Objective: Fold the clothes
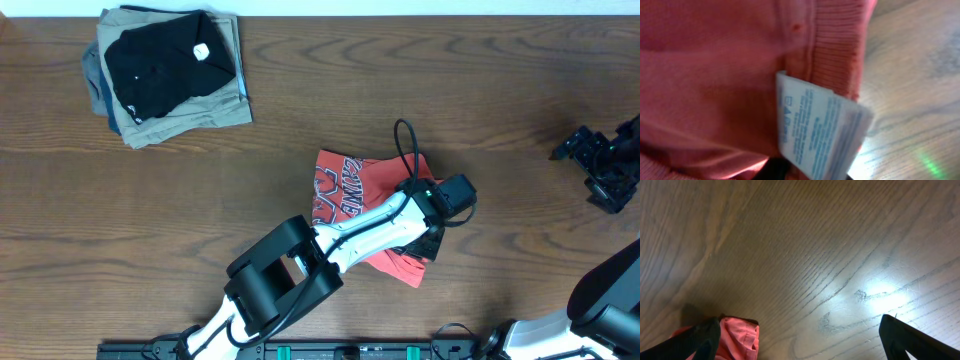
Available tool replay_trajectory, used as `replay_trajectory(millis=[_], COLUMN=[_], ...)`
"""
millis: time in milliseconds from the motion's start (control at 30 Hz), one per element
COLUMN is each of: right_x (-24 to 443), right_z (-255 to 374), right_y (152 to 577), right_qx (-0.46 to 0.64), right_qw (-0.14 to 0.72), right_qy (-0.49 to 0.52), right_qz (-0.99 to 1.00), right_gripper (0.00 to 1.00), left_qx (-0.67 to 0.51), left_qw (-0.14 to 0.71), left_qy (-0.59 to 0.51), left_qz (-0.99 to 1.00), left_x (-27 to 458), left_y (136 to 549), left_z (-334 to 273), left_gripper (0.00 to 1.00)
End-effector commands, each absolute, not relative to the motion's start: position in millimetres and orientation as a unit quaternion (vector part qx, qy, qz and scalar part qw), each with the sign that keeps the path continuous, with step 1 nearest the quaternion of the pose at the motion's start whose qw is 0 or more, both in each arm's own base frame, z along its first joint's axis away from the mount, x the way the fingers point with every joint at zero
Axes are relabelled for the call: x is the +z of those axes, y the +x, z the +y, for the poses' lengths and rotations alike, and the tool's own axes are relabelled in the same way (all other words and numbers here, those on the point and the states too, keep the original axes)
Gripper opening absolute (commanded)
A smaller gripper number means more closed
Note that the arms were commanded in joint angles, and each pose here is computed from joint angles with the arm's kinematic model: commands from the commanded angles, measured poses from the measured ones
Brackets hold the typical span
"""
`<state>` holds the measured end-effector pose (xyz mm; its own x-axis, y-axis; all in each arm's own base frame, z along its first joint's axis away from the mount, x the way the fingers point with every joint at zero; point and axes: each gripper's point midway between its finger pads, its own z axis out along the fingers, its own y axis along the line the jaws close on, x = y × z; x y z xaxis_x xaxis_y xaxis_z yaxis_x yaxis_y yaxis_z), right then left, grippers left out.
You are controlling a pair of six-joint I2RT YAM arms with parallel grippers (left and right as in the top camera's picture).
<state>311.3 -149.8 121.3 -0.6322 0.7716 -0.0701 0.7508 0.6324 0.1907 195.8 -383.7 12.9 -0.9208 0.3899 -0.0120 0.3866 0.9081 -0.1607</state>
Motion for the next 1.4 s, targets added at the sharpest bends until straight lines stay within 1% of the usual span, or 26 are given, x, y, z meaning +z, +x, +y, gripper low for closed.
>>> replay_trajectory(millis=[0,167,700,733,800,867,1133,1200,1233,1267,1367], right_x=[130.2,130.2,130.2,130.2,130.2,130.2,130.2,130.2,130.2,130.2,130.2], right_z=[-155.1,-155.1,-155.1,-155.1,-155.1,-155.1,-155.1,-155.1,-155.1,-155.1,-155.1], right_y=[311.7,311.6,311.6,311.7,311.6,311.6,311.6,311.6,311.6,311.7,311.6], right_qx=[0.065,0.065,0.065,0.065,0.065,0.065,0.065,0.065,0.065,0.065,0.065], right_qw=[0.087,0.087,0.087,0.087,0.087,0.087,0.087,0.087,0.087,0.087,0.087], right_qy=[0.425,0.425,0.425,0.425,0.425,0.425,0.425,0.425,0.425,0.425,0.425], right_qz=[0.899,0.899,0.899,0.899,0.899,0.899,0.899,0.899,0.899,0.899,0.899], right_gripper=[0.99,0.99,0.99,0.99,0.99,0.99,0.99,0.99,0.99,0.99,0.99], left_qx=[0.085,0.105,0.131,0.134,0.141,0.145,0.14,0.147,0.153,0.162,0.17], left_qw=[-0.012,-0.03,-0.052,-0.054,-0.061,-0.07,-0.08,-0.067,-0.059,-0.052,-0.053], left_qy=[-0.197,-0.198,-0.199,-0.202,-0.213,-0.22,-0.231,-0.234,-0.241,-0.25,-0.262], left_qz=[-0.977,-0.974,-0.97,-0.969,-0.965,-0.962,-0.96,-0.959,-0.957,-0.953,-0.949], left_x=[29.4,48.3,58.0,58.3,57.5,55.5,48.8,49.6,51.2,55.1,73.8], left_y=[203.7,205.7,208.4,207.0,204.0,201.5,195.7,190.6,186.8,182.6,178.4], left_z=[-388.6,-393.9,-411.4,-414.0,-422.0,-429.4,-436.9,-437.6,-438.6,-439.8,-435.8], left_gripper=[0.12,0.12,0.13,0.16,0.26,0.28,0.27,0.2,0.19,0.15,0.15])
